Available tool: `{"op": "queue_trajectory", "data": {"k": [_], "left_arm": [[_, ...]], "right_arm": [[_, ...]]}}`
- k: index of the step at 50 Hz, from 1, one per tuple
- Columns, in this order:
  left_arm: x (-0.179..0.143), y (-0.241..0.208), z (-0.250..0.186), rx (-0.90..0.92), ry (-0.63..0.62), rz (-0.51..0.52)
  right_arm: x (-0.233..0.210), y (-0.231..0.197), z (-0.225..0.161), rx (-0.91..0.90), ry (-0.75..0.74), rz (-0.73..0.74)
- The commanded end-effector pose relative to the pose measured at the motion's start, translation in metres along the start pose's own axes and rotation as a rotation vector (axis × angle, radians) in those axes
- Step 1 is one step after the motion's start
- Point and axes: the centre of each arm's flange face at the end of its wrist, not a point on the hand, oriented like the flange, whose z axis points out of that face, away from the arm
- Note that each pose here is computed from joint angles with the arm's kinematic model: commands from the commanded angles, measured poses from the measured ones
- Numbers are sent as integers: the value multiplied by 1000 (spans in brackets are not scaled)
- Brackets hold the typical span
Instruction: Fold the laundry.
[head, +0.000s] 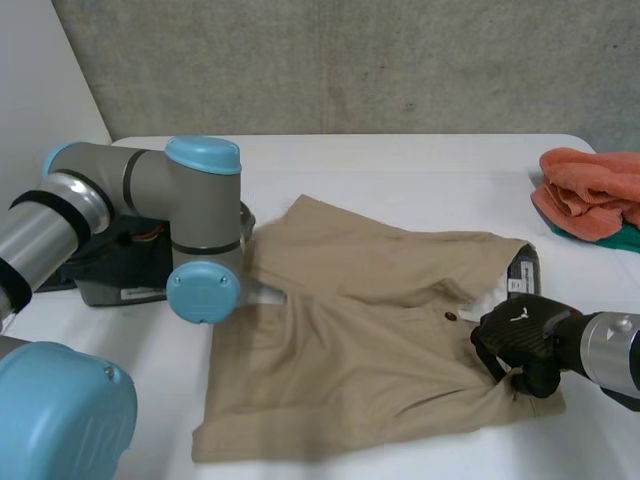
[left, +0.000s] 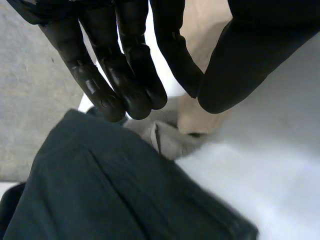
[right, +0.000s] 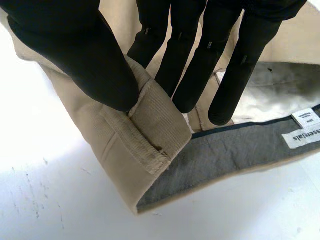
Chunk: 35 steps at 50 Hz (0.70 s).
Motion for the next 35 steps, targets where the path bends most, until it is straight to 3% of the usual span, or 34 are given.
{"op": "queue_trajectory", "data": {"k": [1, 7, 12, 15, 26, 35], "left_arm": [[-4, -7, -15, 31, 54, -54], [-38, -25, -43, 103, 47, -246], [-63, -26, -75, 120, 60, -342], [-63, -18, -102, 105, 132, -382], [-7, 36, -189, -44, 500, -356], [22, 55, -196, -73, 531, -295]], "right_arm": [[-8, -4, 2, 10, -2, -8], [-8, -6, 4, 33, 18, 4], [-5, -9, 7, 57, 42, 35], [1, -11, 8, 79, 62, 94], [26, -12, 11, 134, 160, 267], [31, -13, 7, 152, 193, 282]]}}
